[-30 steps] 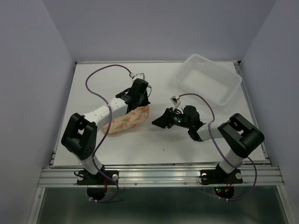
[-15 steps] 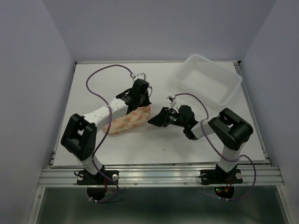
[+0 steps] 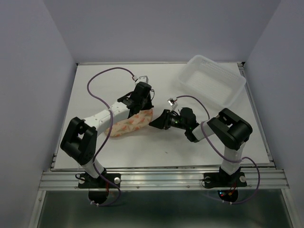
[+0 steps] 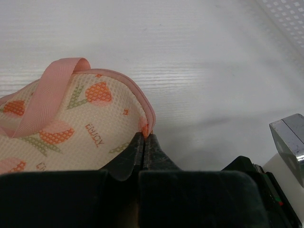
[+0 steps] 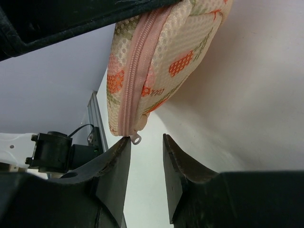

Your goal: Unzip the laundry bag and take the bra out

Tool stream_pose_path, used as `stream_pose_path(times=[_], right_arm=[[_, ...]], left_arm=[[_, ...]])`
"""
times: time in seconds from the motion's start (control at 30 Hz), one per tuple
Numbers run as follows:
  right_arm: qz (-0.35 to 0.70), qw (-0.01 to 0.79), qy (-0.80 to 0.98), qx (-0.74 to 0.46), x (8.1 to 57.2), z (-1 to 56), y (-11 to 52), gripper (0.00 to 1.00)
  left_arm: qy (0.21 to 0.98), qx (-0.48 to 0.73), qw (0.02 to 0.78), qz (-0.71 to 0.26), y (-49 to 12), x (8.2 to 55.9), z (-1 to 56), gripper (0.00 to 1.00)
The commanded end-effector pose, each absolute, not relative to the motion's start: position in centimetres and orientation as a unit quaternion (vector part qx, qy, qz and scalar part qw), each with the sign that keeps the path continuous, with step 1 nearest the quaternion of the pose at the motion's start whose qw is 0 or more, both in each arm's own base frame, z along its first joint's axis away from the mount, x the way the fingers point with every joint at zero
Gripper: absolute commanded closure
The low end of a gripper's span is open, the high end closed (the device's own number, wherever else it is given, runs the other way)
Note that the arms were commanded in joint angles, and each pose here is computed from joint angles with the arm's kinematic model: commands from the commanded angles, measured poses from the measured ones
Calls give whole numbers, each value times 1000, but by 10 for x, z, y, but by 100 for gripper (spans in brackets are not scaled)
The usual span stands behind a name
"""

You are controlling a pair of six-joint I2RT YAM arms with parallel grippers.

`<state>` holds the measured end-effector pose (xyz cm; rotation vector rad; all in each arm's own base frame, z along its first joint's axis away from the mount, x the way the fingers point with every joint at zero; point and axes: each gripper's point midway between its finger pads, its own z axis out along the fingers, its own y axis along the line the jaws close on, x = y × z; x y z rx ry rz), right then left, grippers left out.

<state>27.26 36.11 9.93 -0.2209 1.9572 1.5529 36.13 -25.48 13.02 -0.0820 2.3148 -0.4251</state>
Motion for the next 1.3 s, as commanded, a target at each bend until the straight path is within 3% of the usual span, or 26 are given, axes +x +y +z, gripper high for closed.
stream_pose_path(times=[0.0, 0.23, 0.53, 0.73, 1.27], right_arm=[[611, 344, 705, -103, 278, 125, 371, 62], [619, 344, 697, -107, 276, 133, 372, 65], [633, 331, 692, -105, 273, 132, 374, 78], [626, 339, 693, -111, 272, 136, 372, 99], [547, 375, 745, -70, 289, 152, 351, 99]], left_arm=[[891, -33, 410, -192, -260, 361, 153, 100], [890, -34, 410, -196, -263, 361, 154, 100], [885, -38, 416, -206, -269, 362, 159, 100], [885, -36, 421, -196, -263, 361, 157, 100], [875, 20, 455, -165, -238, 345, 143, 98]])
